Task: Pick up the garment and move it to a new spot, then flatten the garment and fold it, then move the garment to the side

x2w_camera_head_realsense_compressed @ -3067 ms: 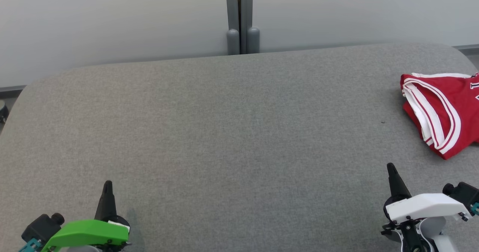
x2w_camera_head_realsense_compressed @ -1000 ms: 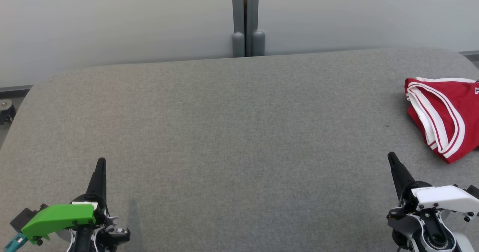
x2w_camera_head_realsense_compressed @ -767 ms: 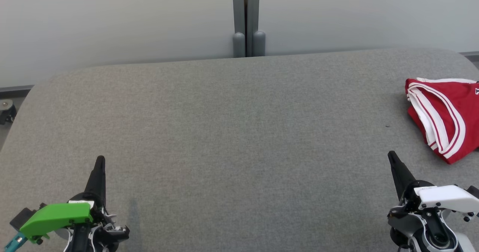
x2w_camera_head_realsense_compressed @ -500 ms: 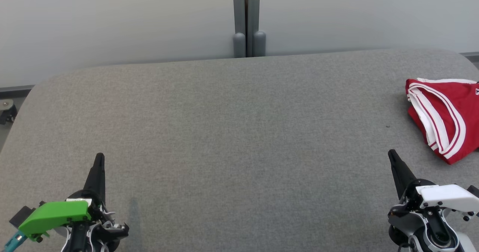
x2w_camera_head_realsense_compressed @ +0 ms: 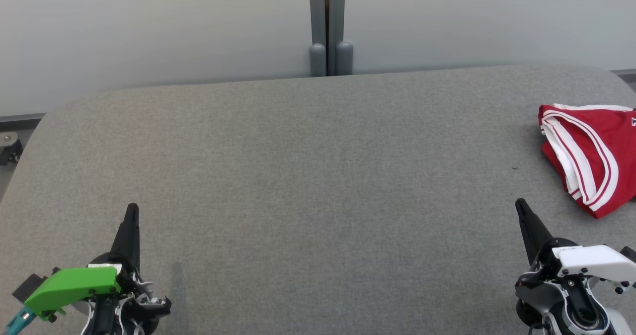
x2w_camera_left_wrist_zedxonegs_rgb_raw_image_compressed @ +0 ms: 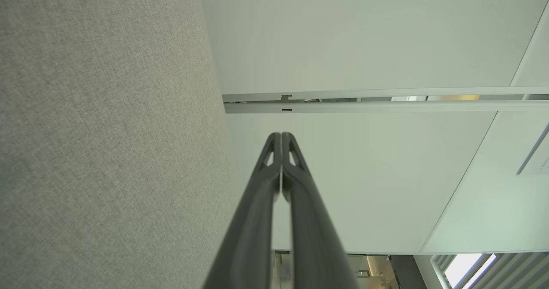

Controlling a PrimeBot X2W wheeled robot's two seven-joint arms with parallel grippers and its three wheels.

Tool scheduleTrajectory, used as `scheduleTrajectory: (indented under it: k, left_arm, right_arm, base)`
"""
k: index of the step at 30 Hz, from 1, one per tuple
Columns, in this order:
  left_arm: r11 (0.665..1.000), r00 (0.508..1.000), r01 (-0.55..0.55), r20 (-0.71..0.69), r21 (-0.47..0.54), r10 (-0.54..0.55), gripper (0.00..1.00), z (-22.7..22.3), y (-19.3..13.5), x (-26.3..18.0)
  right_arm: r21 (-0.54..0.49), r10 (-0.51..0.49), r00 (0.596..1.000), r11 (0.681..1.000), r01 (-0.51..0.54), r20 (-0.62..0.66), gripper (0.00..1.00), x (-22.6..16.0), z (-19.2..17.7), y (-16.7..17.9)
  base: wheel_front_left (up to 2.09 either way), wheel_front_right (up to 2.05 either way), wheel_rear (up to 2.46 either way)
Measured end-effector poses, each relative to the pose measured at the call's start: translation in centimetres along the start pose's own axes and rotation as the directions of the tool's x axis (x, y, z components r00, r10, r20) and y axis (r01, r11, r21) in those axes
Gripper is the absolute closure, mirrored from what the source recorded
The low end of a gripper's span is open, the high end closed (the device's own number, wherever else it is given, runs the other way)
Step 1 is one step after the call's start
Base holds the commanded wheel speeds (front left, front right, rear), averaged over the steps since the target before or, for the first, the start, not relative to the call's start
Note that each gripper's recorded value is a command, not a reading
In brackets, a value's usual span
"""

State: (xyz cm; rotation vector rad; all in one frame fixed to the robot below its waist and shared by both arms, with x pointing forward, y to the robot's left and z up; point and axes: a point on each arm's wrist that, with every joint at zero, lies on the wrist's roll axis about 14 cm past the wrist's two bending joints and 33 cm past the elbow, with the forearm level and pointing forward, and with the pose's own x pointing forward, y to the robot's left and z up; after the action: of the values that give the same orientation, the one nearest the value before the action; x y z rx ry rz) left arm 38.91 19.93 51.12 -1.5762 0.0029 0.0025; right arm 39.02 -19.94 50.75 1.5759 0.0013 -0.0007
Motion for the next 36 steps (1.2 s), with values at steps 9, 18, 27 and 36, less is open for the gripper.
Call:
scheduleTrajectory:
  k: [9, 18, 27, 36]
  left_arm:
    - [1.0, 1.0, 0.0, 0.0, 0.0, 0.0, 1.0, 0.0, 0.0, 0.0]
    - [1.0, 1.0, 0.0, 0.0, 0.0, 0.0, 1.0, 0.0, -0.01, 0.0]
    - [1.0, 1.0, 0.0, 0.0, 0.0, 0.0, 1.0, 0.0, -0.01, 0.0]
    - [1.0, 1.0, 0.0, 0.0, 0.0, 0.0, 1.0, 0.0, -0.01, 0.0]
  right_arm:
    - [0.0, 0.0, 1.0, 1.0, 0.0, 0.0, 1.0, 0.0, 0.0, 0.0]
    - [0.0, 0.0, 1.0, 1.0, 0.0, 0.0, 1.0, 0.0, 0.0, 0.0]
    - [0.0, 0.0, 1.0, 1.0, 0.0, 0.0, 1.0, 0.0, 0.0, 0.0]
    - [0.0, 0.0, 1.0, 1.0, 0.0, 0.0, 1.0, 0.0, 0.0, 0.0]
  base:
    - [0.0, 0.0, 0.0]
    - [0.0, 0.0, 0.0]
    - [0.0, 0.0, 0.0]
    - [0.0, 0.0, 0.0]
